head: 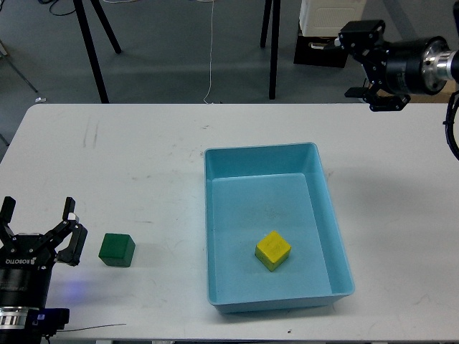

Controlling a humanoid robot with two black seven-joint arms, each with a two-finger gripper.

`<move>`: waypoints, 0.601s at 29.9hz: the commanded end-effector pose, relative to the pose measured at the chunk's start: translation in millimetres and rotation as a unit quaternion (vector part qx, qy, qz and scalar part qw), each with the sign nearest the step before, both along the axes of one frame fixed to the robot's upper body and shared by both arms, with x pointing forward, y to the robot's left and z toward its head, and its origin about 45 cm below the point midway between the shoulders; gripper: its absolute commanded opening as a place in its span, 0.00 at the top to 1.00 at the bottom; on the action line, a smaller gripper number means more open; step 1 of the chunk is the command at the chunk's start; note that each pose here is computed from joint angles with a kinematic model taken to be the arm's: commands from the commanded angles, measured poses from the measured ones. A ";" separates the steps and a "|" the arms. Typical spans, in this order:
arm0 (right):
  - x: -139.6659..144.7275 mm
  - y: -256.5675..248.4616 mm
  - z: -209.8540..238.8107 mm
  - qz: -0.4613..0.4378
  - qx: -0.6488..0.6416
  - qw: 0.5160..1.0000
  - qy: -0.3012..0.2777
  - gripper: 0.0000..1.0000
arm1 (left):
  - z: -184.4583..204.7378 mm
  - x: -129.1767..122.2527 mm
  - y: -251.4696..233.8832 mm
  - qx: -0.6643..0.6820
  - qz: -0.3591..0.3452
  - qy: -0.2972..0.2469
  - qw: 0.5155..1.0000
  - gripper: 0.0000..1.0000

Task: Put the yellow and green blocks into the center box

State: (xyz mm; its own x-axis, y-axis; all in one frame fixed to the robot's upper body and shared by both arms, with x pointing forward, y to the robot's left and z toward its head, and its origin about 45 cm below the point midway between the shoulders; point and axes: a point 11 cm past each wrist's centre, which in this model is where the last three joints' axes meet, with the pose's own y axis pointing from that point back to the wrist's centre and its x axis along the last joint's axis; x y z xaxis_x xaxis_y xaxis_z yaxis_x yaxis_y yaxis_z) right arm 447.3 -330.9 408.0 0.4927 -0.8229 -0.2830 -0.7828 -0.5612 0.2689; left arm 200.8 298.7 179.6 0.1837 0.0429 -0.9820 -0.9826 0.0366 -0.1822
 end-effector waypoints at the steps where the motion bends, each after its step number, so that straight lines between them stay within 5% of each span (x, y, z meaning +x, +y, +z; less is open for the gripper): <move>1: -9.3 -36.5 3.2 -0.013 0.132 0.991 -0.013 0.00 | 0.4 1.2 -0.4 0.000 -0.001 -0.001 1.000 0.00; 11: -51.0 -95.8 -55.7 -0.091 0.300 0.950 0.003 0.00 | -0.9 5.4 -7.3 -0.004 -0.011 -0.002 1.000 0.00; 18: -108.7 -124.7 -100.9 -0.161 0.399 0.903 -0.007 0.00 | 0.1 6.7 -7.6 -0.004 -0.012 -0.004 1.000 0.00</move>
State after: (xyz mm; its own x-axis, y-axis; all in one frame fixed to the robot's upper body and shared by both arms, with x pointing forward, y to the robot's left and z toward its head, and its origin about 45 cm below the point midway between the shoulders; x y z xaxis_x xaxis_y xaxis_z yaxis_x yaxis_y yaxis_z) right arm 366.7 -448.5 330.6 0.3093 -0.5097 -0.8029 -0.9231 -0.3640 -0.1245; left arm 207.4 291.2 179.6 0.1925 0.0308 -0.9808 -0.9800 0.0582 -0.1905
